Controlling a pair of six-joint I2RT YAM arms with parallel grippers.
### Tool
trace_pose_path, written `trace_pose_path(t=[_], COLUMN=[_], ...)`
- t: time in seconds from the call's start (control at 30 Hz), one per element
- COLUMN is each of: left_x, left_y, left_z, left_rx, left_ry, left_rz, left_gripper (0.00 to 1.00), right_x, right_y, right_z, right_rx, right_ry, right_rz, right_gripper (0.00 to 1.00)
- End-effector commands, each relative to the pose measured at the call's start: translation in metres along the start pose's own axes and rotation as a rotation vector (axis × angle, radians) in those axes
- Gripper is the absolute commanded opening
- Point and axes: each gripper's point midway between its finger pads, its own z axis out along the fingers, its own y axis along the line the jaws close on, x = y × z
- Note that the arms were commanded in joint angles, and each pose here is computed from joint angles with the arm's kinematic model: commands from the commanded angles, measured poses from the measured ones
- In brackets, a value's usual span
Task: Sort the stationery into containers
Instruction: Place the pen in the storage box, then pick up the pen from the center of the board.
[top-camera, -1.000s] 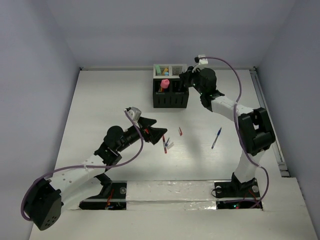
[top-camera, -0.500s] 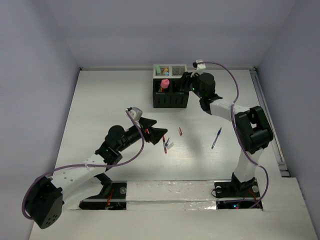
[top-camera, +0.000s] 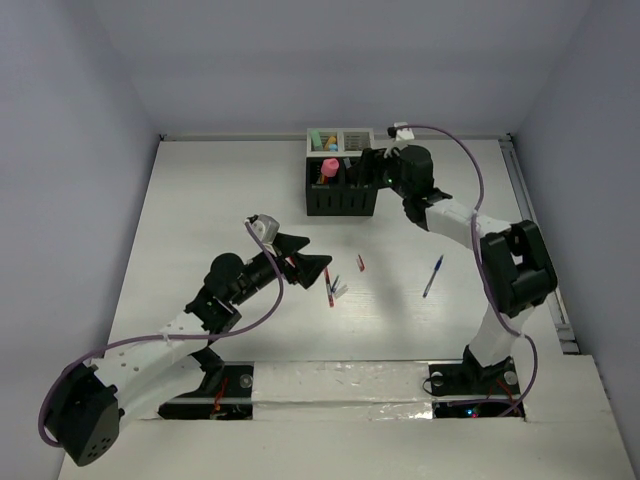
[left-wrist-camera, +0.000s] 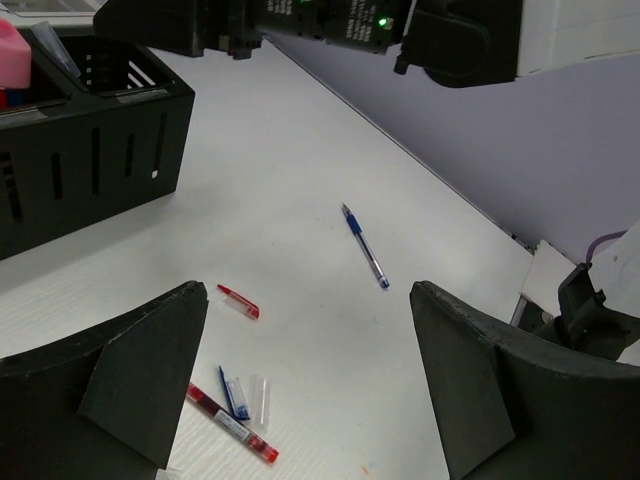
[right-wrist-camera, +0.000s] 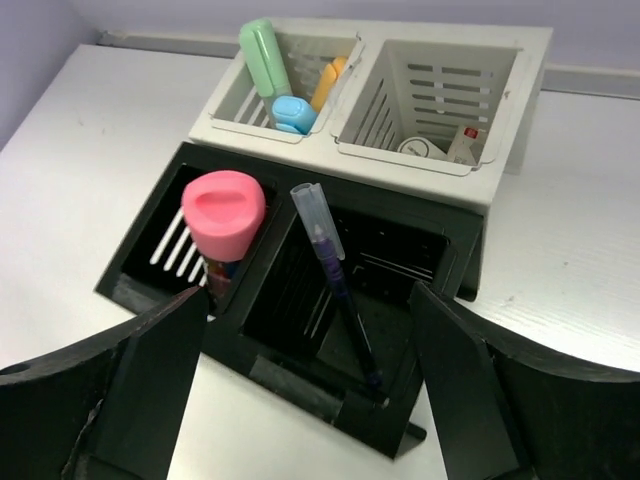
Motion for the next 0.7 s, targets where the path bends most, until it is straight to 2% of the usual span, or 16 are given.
trace_pose_path(t=[0.0,0.1,0.2,0.23,0.3,0.33,0.37,0.4,0.43,0.5,0.57,0.63,0.67], left_x=[-0.015,-0.016,-0.017,-0.018,-0.018,-0.019,-0.018,-0.018,-0.016,-0.016,-0.015,-0.015,-0.015], left_y=[-0.007,-0.008,-0.008,-0.008,-0.008,-0.007,-0.006,-0.005,-0.004,-0.004,-0.008,-0.010,-0.010], left_z=[0.001,0.000,-0.001,-0.002,-0.002,-0.001,-0.001,-0.001,0.000,0.002,0.003,0.003,0.002], left_rx=[0.022,0.024,0.020,0.020,0.017,0.011,0.006,-0.002,-0.007,-0.006,0.011,0.021,0.024], left_ry=[-0.049,-0.053,-0.060,-0.063,-0.063,-0.064,-0.063,-0.062,-0.058,-0.054,-0.047,-0.046,-0.048], left_rz=[0.022,0.018,0.011,0.004,-0.002,-0.006,-0.013,-0.020,-0.026,-0.045,-0.053,-0.063,-0.064], left_gripper=[0.80,0.81,0.81,0.82,0.87,0.89,0.90,0.92,0.96,0.98,0.99,0.99,0.99], right_x=[-0.048,-0.060,-0.055,-0.038,-0.020,0.006,0.020,0.028,0.052,0.056,0.073,0.086,0.090], right_y=[0.020,0.022,0.008,-0.004,-0.027,-0.039,-0.046,-0.060,-0.070,-0.085,-0.094,-0.106,-0.108], right_z=[-0.029,-0.050,-0.083,-0.100,-0.120,-0.135,-0.153,-0.168,-0.191,-0.218,-0.244,-0.263,-0.264], right_rx=[-0.029,-0.009,0.096,0.172,0.313,0.382,0.433,0.530,0.612,0.735,0.819,0.902,0.909], right_ry=[-0.098,-0.121,-0.116,-0.069,-0.035,0.050,0.088,0.111,0.223,0.262,0.349,0.378,0.380], right_rz=[0.002,0.010,0.052,0.075,0.123,0.133,0.140,0.152,0.132,0.108,0.087,0.104,0.129], right_gripper=[0.89,0.89,0.77,0.56,0.34,0.18,0.16,0.16,0.19,0.29,0.49,0.60,0.62])
